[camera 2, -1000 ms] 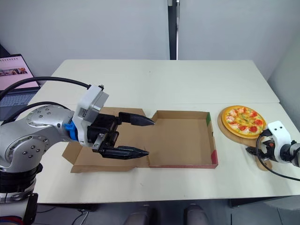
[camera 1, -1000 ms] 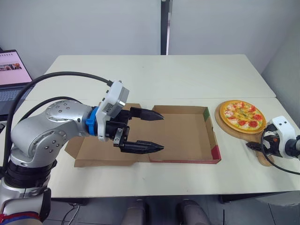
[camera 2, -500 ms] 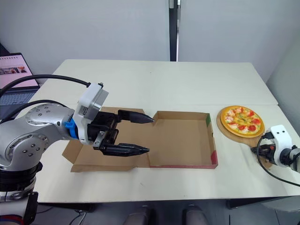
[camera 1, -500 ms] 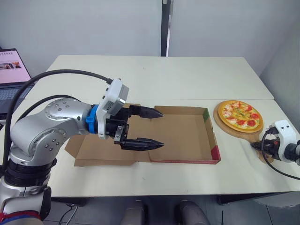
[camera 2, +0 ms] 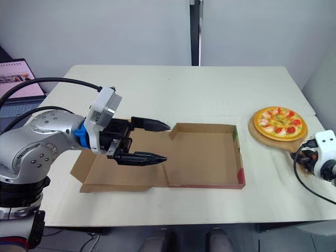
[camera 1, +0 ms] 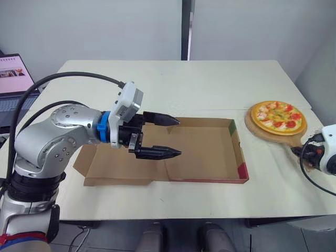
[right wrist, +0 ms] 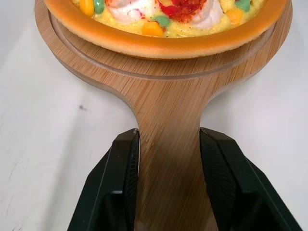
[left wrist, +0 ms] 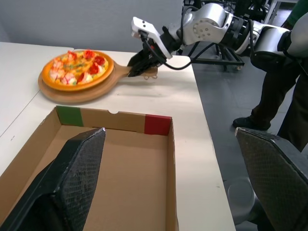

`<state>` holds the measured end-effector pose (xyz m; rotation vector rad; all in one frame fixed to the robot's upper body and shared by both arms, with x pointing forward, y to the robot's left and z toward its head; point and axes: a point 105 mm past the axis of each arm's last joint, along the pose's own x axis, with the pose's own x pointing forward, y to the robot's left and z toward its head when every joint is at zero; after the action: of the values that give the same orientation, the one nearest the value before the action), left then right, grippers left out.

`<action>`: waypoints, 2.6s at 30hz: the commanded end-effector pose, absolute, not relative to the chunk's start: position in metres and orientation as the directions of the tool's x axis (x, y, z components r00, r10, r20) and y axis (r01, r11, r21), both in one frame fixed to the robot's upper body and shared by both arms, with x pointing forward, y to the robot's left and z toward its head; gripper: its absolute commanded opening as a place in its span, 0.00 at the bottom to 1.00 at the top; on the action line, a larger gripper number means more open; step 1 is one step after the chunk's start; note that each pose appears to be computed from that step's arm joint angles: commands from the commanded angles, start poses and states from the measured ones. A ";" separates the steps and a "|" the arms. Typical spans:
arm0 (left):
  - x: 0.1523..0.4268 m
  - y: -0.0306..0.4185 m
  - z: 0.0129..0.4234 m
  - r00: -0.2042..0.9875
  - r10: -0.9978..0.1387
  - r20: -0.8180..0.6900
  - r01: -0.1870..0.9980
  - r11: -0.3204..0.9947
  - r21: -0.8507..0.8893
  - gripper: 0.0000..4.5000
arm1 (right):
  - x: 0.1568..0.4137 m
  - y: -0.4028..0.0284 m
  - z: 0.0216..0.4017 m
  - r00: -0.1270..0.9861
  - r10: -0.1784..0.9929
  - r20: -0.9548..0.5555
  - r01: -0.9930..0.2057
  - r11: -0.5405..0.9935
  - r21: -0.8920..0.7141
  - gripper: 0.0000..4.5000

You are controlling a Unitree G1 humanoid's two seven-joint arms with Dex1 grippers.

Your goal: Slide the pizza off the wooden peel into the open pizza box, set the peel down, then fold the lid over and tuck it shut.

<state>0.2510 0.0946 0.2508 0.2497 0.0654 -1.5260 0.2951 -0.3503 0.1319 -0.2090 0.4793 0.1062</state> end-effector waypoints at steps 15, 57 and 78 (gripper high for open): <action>0.257 0.110 0.250 0.110 -0.967 -0.228 0.985 0.076 0.155 1.00 | 0.300 -0.299 0.221 0.915 0.294 -0.275 -0.381 0.856 -0.350 0.36; 0.251 0.144 0.216 0.169 -0.920 -0.354 0.982 0.127 0.138 1.00 | 0.299 -0.232 0.209 0.709 0.489 -0.509 -0.680 0.283 -0.676 0.36; 0.251 0.137 0.212 0.159 -0.921 -0.355 0.983 0.113 0.147 1.00 | 0.309 -0.294 0.255 0.872 0.312 -0.378 -0.482 0.403 -0.778 0.36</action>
<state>0.2526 0.1392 0.2056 0.3585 0.2228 -1.4052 0.3141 -0.2815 0.2197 -1.0368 0.2702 0.6140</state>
